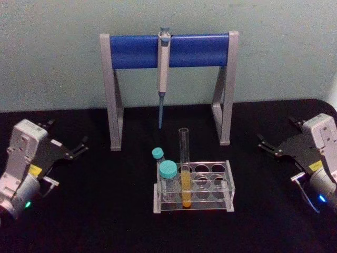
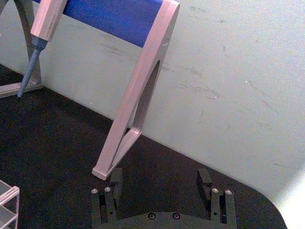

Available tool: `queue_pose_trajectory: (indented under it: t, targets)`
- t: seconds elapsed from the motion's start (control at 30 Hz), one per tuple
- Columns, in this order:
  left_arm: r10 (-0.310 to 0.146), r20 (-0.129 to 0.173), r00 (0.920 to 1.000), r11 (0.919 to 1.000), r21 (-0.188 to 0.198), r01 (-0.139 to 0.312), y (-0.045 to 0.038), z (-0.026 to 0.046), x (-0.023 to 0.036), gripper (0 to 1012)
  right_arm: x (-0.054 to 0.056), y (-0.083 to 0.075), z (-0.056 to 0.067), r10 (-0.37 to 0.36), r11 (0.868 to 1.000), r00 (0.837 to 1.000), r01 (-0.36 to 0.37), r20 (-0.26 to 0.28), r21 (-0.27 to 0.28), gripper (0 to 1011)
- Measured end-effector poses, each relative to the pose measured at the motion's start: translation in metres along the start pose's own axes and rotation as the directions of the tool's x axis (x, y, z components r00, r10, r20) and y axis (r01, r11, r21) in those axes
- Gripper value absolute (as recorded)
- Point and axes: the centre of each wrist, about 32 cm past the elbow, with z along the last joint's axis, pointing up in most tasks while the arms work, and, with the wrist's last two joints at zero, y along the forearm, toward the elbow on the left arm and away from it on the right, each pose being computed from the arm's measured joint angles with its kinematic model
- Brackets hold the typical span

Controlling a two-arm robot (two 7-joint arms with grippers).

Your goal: Pick up the test tube from the test tube rack, shake it, then place it back into the test tube rack.

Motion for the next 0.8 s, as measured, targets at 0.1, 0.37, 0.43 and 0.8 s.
queue_pose_trajectory:
  t: [0.1,0.37,0.43,0.8]
  targets:
    - [0.0,0.0,1.0,1.0,0.0,0.0,0.0,0.0,0.0,1001,0.0,0.0,0.0,0.0,1.0,1.0,0.0,0.0,0.0,1000]
    - [0.0,0.0,1.0,1.0,0.0,0.0,0.0,0.0,0.0,1001,0.0,0.0,0.0,0.0,1.0,1.0,0.0,0.0,0.0,1000]
    - [0.0,0.0,1.0,1.0,0.0,0.0,0.0,0.0,0.0,1001,0.0,0.0,0.0,0.0,1.0,1.0,0.0,0.0,0.0,1000]
    - [0.0,0.0,1.0,1.0,0.0,0.0,0.0,0.0,0.0,1001,0.0,0.0,0.0,0.0,1.0,1.0,0.0,0.0,0.0,1000]
